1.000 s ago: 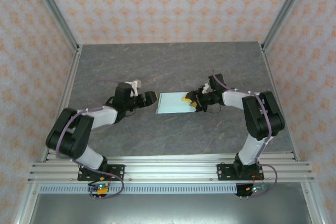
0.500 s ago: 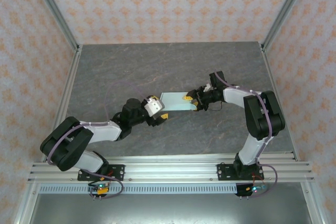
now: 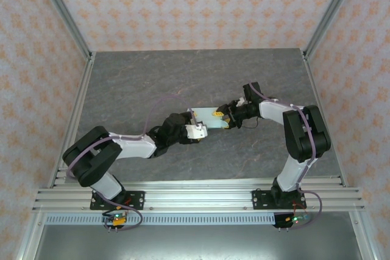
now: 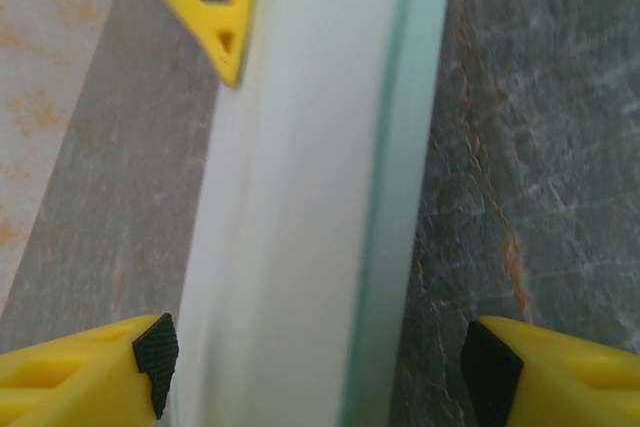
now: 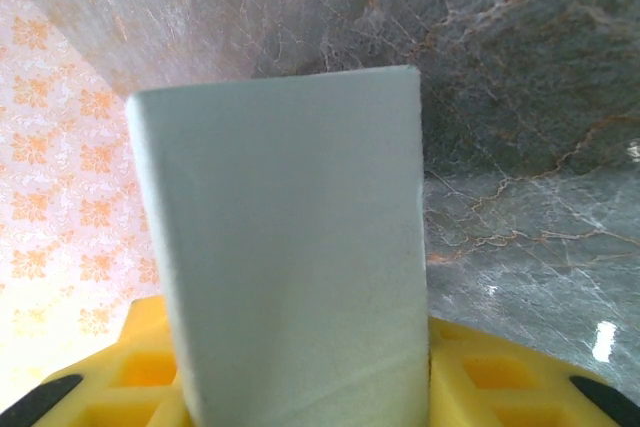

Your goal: Fold the paper box

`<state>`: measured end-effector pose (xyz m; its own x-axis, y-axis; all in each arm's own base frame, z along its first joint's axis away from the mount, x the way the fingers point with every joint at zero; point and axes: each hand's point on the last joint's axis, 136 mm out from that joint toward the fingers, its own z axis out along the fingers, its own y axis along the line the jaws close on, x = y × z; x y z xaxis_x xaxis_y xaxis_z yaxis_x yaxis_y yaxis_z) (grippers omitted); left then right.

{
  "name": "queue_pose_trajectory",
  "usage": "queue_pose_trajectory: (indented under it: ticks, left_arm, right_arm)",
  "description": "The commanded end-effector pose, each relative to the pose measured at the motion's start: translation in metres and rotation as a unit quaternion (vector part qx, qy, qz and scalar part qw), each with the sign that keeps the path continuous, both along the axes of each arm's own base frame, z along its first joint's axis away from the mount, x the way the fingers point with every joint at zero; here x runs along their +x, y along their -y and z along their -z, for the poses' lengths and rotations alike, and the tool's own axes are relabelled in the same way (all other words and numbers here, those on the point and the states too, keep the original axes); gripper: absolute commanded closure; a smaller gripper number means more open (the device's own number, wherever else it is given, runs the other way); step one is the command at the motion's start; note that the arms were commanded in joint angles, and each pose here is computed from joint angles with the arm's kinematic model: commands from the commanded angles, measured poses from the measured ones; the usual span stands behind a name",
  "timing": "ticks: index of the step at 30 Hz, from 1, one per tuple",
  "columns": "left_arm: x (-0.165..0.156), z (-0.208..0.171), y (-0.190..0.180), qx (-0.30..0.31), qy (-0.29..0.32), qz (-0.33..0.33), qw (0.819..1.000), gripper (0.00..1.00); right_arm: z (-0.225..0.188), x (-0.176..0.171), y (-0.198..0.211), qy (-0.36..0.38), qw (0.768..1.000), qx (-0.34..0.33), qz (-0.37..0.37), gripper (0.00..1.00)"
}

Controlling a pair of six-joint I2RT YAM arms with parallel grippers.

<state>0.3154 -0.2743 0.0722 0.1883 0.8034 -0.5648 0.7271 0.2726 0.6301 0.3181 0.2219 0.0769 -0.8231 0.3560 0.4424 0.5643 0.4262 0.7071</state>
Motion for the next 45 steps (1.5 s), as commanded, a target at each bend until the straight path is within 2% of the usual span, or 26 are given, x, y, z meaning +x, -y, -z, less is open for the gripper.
queue_pose_trajectory:
  ticks: [1, 3, 7, 13, 20, 24, 27, 33, 34, 36, 39, 43, 45]
  left_arm:
    - [0.01, 0.003, 0.001, 0.051, 0.024, -0.008, 0.998, 0.26]
    - [0.015, 0.008, 0.005, 0.072, 0.029, -0.014, 0.997, 0.3]
    - [0.02, 0.016, 0.014, 0.081, 0.046, -0.005, 0.996, 0.33]
    - [0.021, 0.016, 0.017, 0.094, 0.041, -0.004, 0.995, 0.5]
    - [0.013, 0.009, 0.015, 0.106, 0.02, 0.012, 0.994, 0.6]
    - [0.003, 0.005, 0.01, 0.118, -0.011, 0.018, 0.993, 0.6]
    - [-0.002, 0.0, 0.001, 0.129, -0.034, 0.004, 0.991, 0.6]
    - [-0.019, -0.018, -0.02, 0.149, -0.092, -0.026, 0.984, 0.6]
    - [-0.017, -0.024, -0.024, 0.139, -0.111, -0.051, 0.983, 0.61]
    - [-0.023, -0.028, -0.025, 0.138, -0.145, -0.049, 0.978, 0.63]
    - [-0.032, -0.022, -0.023, 0.148, -0.182, -0.034, 0.972, 0.62]
    - [-0.039, -0.012, -0.023, 0.17, -0.243, -0.019, 0.955, 0.6]
    - [-0.039, -0.006, -0.02, 0.173, -0.273, -0.009, 0.946, 0.6]
  right_arm:
    - [0.009, -0.004, 0.006, -0.038, 0.999, -0.021, 0.02, 0.57]
    - [0.009, -0.004, 0.006, -0.037, 0.999, -0.019, 0.022, 0.57]
    - [0.008, -0.005, 0.007, -0.038, 0.999, -0.017, 0.027, 0.57]
    - [0.005, -0.007, 0.006, -0.032, 0.999, -0.006, 0.039, 0.54]
    - [0.0, -0.01, 0.007, -0.021, 0.999, -0.002, 0.041, 0.49]
    - [-0.006, -0.014, 0.012, -0.003, 0.999, -0.015, 0.043, 0.41]
    - [-0.017, -0.015, 0.018, 0.029, 0.998, -0.04, 0.036, 0.33]
    - [-0.05, -0.011, 0.026, 0.113, 0.991, -0.061, 0.031, 0.22]
    - [-0.058, -0.008, 0.026, 0.136, 0.989, -0.058, 0.028, 0.21]
    - [-0.069, -0.003, 0.031, 0.175, 0.982, -0.07, 0.033, 0.2]
    - [-0.082, 0.007, 0.056, 0.238, 0.961, -0.131, 0.06, 0.2]
    - [-0.107, 0.01, 0.086, 0.331, 0.915, -0.214, 0.081, 0.19]
    - [-0.115, 0.008, 0.094, 0.367, 0.896, -0.234, 0.086, 0.2]
